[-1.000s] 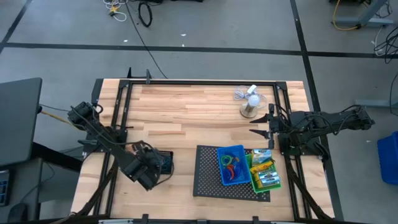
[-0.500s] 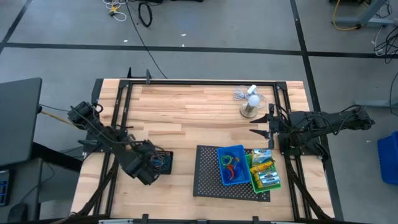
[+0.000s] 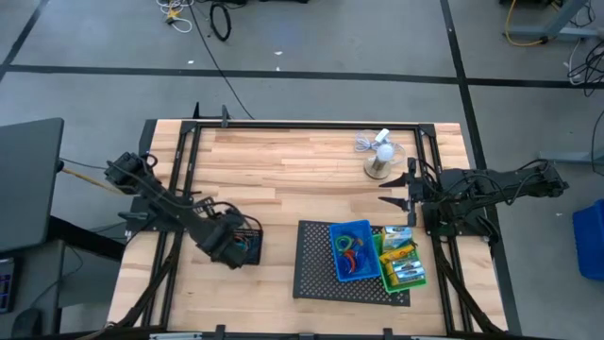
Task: Pick & Place Office Desk Supplies
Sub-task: Put the black bin with the rubber bands on the shelf
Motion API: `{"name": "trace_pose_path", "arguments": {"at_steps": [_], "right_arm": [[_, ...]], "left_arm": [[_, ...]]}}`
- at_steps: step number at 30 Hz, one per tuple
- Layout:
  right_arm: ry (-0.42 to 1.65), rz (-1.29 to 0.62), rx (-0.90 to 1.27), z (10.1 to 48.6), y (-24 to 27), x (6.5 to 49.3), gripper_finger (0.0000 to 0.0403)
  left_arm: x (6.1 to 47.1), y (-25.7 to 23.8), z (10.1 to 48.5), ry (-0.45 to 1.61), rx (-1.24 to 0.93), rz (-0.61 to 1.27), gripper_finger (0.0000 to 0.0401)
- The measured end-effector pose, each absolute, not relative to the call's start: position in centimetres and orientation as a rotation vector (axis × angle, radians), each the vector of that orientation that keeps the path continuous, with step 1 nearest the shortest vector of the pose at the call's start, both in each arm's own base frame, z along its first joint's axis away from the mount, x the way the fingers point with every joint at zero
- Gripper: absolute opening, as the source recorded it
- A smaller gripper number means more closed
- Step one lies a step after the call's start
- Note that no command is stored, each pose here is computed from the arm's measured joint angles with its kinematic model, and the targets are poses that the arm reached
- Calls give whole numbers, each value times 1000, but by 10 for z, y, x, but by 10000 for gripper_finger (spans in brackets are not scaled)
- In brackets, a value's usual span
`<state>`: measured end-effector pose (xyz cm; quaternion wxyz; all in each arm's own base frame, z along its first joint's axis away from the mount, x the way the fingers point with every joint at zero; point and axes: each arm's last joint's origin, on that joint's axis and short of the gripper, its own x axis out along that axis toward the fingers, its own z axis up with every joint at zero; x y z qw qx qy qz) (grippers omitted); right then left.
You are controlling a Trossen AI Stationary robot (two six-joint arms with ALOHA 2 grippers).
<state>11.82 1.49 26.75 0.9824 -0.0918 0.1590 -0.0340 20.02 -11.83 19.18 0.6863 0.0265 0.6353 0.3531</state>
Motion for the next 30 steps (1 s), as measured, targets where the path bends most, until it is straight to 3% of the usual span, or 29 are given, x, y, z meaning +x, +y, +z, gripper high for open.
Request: {"name": "trace_pose_path", "arguments": {"at_steps": [16,30], "right_arm": [[321,-41,-192,267,16,118,160],[321,-30,-190,267,16,118,160]], "left_arm": [[219,-104,187,1577,40,530,1],[207,-97,161,1603,-22,575,1]]}}
